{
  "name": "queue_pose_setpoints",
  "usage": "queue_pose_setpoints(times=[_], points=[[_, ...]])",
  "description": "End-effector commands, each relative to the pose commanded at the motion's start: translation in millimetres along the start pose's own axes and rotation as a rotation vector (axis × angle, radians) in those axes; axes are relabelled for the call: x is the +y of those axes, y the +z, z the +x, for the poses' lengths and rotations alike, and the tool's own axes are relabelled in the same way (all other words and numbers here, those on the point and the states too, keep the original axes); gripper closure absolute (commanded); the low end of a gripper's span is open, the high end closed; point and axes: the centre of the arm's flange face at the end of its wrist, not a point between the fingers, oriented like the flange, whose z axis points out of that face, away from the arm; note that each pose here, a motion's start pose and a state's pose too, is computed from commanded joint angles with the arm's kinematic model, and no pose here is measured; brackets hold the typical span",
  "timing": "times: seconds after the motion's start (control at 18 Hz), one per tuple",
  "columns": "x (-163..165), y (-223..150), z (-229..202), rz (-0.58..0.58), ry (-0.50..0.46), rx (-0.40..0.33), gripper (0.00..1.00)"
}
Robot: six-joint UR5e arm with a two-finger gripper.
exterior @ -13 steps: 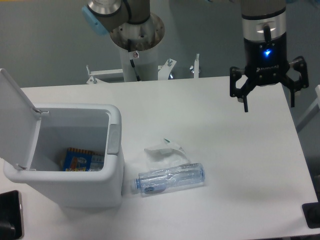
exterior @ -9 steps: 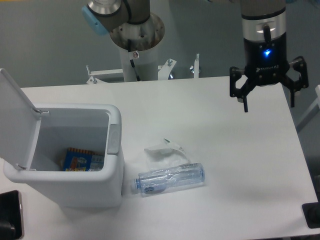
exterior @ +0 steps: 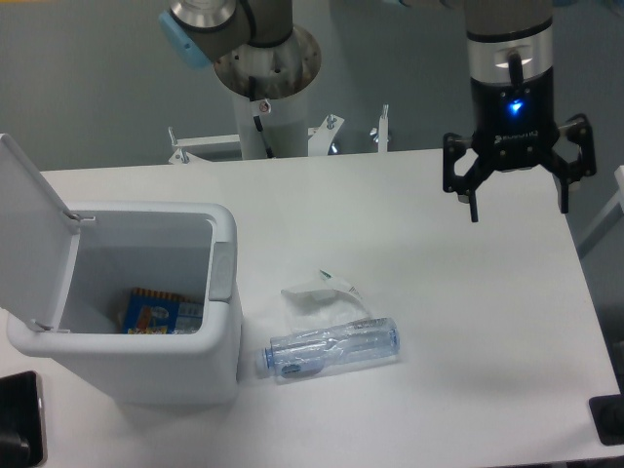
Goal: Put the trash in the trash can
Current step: 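Move the open gripper toward the clear plastic bag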
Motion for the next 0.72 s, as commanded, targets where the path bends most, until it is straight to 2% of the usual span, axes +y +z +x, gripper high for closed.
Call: queue_pose_setpoints(times=[0.22,0.39,0.72], points=[[1.2,12.9,23.6,-0.008,-0.002,0.027,0.0],[3.4,17.1,36.6,-0.012,-0.044,0.041,0.0],[16.2,51.4,86.8,0.007,0.013,0.059,0.0]])
